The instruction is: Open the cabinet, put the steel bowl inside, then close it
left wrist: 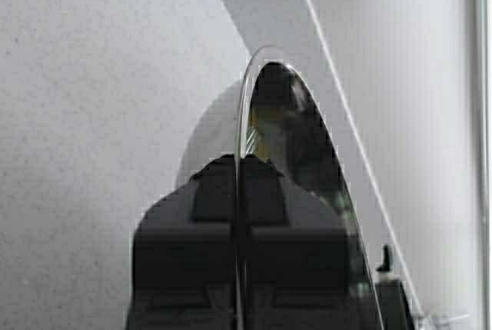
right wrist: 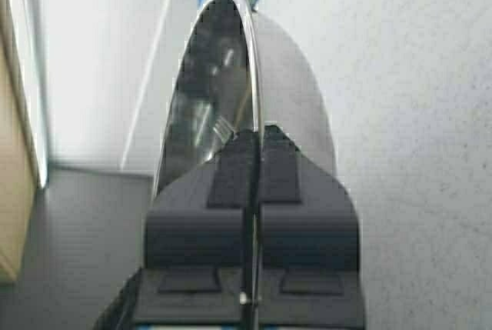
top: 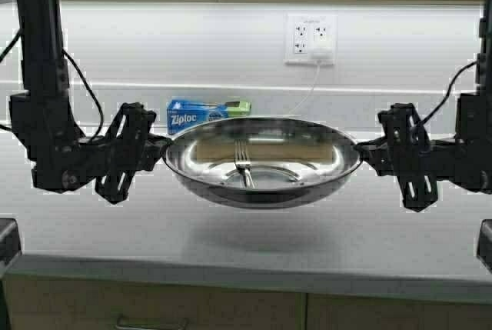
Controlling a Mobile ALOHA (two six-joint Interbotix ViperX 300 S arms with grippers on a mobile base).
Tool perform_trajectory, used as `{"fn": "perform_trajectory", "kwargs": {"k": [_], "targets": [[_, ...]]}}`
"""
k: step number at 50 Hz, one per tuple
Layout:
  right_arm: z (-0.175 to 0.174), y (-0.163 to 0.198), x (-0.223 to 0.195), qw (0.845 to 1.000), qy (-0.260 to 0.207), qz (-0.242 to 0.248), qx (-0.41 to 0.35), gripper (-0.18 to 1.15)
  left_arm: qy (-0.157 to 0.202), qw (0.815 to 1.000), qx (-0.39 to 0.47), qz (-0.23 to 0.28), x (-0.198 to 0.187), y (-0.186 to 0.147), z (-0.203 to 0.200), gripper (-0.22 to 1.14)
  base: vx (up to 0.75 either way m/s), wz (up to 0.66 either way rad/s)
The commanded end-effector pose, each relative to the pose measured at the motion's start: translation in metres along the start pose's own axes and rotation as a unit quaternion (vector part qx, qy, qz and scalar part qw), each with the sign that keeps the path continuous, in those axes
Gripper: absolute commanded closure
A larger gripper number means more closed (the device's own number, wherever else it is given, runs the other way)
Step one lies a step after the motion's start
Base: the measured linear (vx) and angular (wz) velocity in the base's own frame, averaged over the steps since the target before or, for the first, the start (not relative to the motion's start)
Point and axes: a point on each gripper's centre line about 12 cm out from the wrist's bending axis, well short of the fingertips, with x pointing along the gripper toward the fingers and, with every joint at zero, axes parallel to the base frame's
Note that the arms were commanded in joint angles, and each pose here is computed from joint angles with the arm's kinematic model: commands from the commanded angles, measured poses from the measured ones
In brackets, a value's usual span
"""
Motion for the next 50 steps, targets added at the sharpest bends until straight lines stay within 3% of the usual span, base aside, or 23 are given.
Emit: {"fn": "perform_trajectory", "kwargs": {"k": [1,27,50], "targets": [[0.000,0.027,-0.008,1.000,0.005,0.026,-0.005,0.90,0.003,1.000,0.005,-0.024,-0.011,-0.033,0.006,0.90,0.00,0.00],[0.000,0.112,-0.066,0.997,-0.011,0.075,-0.015,0.90,0.013,0.995,0.026,-0.096,-0.047,-0.123,0.011,0.89,0.00,0.00],[-0.013,0.153,-0.083,0.996,-0.003,0.094,-0.006,0.89,0.030,0.996,0.049,-0.075,-0.060,-0.175,0.017,0.89,0.00,0.00]]}}
